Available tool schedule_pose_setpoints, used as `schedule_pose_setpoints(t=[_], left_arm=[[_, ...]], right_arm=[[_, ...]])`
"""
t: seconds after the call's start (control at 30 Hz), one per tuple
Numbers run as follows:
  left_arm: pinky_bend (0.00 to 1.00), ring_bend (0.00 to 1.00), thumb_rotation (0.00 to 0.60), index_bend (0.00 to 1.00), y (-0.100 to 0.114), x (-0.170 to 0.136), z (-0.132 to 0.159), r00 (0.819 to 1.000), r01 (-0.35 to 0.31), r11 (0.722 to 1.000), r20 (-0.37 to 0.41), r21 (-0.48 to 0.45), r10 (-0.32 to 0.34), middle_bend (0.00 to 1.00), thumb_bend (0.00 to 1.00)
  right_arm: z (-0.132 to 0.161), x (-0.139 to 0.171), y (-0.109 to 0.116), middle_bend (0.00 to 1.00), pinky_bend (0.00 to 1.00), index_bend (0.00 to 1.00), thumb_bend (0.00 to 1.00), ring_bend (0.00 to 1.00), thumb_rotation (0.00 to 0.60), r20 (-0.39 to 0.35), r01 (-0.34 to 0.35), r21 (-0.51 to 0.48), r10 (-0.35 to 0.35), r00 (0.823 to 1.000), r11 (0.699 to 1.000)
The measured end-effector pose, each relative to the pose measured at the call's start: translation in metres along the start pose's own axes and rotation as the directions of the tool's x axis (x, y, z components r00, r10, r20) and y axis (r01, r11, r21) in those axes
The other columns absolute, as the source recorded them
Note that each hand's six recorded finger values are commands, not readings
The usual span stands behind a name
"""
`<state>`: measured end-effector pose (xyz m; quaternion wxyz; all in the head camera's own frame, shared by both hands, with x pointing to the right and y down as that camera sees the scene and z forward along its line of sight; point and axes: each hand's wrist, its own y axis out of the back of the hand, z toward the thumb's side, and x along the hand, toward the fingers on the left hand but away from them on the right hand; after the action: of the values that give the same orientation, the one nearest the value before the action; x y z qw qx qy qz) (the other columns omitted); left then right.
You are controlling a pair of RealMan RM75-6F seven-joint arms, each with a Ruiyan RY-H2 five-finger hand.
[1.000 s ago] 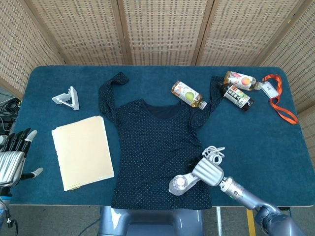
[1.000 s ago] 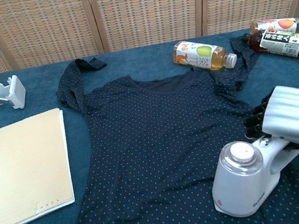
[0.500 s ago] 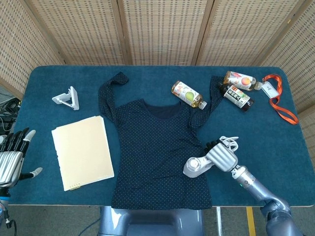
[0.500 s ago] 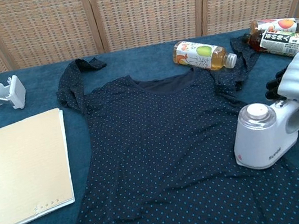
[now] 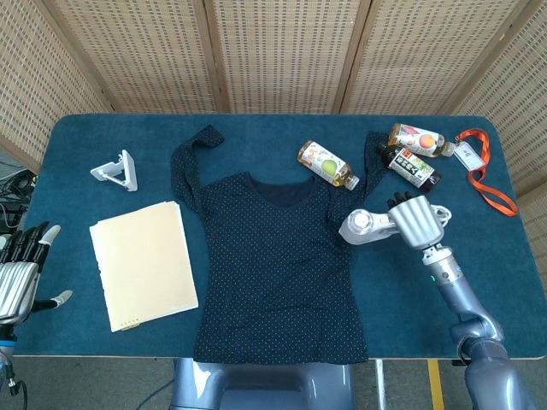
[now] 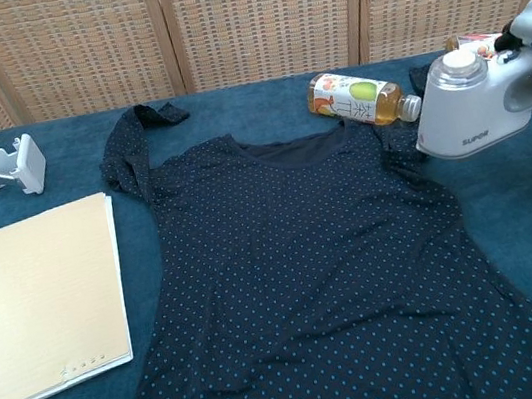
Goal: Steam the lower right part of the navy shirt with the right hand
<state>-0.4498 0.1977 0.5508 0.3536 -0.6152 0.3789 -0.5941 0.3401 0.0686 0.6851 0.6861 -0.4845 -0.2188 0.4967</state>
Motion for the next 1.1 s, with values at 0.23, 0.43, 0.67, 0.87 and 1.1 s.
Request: schedule_pose_setpoints(t=[0.23, 0.43, 0.67, 0.87, 1.1], left_arm=[[0.00, 0.00, 0.600, 0.00, -0.004, 0.003, -0.001, 1.000, 0.015, 1.000, -0.011, 0.006, -0.015, 0.00, 0.00], [0.00, 0.00, 0.600, 0.00, -0.006, 0.006, -0.002, 0.999, 0.018, 1.000, -0.028, 0.018, -0.017, 0.00, 0.00], [0.00, 0.00, 0.600, 0.00, -0.013, 0.010, 0.000, 0.999, 0.037, 0.999, -0.035, 0.030, -0.036, 0.00, 0.00], [0.00, 0.00, 0.600, 0.00, -0.014, 0.013, 0.000, 0.998, 0.039, 0.999, -0.043, 0.032, -0.038, 0.00, 0.00], [0.00, 0.00, 0.600, 0.00, -0.015, 0.014, -0.002, 0.998, 0.043, 0.999, -0.052, 0.030, -0.041, 0.00, 0.00]], right_arm=[[-0.028, -0.014, -0.015, 0.69, 0.98, 0.87, 1.00, 0.71, 0.600, 0.068, -0.101, 0.061, 0.097, 0.993, 0.993], [-0.037, -0.013, -0.031, 0.69, 0.98, 0.87, 1.00, 0.71, 0.600, 0.081, -0.191, 0.097, 0.184, 0.980, 0.977], [-0.035, -0.009, -0.048, 0.69, 0.98, 0.86, 1.00, 0.71, 0.600, 0.095, -0.275, 0.098, 0.266, 0.959, 0.956], [-0.033, -0.010, -0.056, 0.67, 0.96, 0.85, 1.00, 0.70, 0.600, 0.108, -0.315, 0.105, 0.304, 0.947, 0.943], [-0.038, -0.011, -0.063, 0.45, 0.65, 0.59, 0.84, 0.51, 0.600, 0.144, -0.358, 0.099, 0.342, 0.929, 0.929]])
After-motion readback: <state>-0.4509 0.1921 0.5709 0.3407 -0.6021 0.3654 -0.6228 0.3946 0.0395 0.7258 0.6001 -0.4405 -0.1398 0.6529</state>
